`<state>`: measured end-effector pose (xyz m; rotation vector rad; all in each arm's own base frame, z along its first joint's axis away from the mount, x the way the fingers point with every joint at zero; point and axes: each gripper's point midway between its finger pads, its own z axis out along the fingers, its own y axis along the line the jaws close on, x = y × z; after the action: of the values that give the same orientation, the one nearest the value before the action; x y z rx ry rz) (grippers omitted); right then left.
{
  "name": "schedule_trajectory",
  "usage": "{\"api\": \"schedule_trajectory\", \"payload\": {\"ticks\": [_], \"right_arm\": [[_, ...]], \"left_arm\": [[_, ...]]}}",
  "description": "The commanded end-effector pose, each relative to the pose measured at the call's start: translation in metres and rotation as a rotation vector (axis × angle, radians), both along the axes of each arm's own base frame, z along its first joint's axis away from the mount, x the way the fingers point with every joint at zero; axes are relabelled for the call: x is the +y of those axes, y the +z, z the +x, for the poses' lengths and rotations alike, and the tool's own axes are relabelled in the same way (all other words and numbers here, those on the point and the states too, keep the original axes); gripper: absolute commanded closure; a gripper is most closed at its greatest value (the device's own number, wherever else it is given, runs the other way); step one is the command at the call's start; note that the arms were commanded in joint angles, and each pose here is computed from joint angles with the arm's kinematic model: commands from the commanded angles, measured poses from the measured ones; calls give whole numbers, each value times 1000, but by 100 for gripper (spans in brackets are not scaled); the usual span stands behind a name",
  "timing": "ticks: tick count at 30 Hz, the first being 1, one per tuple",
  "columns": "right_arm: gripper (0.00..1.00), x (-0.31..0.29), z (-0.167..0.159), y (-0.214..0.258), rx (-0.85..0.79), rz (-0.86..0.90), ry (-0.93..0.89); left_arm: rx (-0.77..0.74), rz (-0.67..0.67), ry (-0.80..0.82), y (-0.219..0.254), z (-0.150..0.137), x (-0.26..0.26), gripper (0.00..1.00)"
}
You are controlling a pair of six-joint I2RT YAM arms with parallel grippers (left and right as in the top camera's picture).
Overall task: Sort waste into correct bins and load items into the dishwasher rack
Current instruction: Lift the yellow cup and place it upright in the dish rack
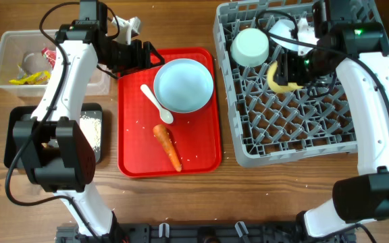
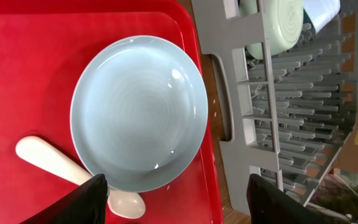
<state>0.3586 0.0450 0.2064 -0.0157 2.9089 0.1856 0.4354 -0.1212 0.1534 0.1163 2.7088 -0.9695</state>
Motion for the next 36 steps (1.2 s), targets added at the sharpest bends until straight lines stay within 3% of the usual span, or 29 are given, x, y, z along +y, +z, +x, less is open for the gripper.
{"api": "schedule_trajectory", "payload": {"ticks": [1,7,11,22,25,26,28,34,36], "right_arm": [[41,-18,-6,-11,54,-108,-52],[41,-6,-55,-60,280,-131,-20],[38,4,-66,-89,318,-137,15],[33,6,-39,-96,209,-131,-13],[21,8,-38,-96,205,-123,-12],[9,8,-38,-96,205,-124,-9],[0,8,-36,-94,199,-123,-10],[0,13,-5,-45,44,-96,-17],[0,16,11,-18,-41,-82,-16]], "left_arm": [[-17,21,-5,4,0,0,30],[-17,24,-4,3,0,1,32],[-16,24,-4,3,0,1,32],[-16,24,-4,3,0,1,32],[-16,24,-4,3,0,1,32],[-14,24,-4,3,-1,1,32],[-13,24,-4,3,-1,1,32],[11,34,-8,1,-6,0,29],[48,109,-16,-9,-16,-1,27]]}}
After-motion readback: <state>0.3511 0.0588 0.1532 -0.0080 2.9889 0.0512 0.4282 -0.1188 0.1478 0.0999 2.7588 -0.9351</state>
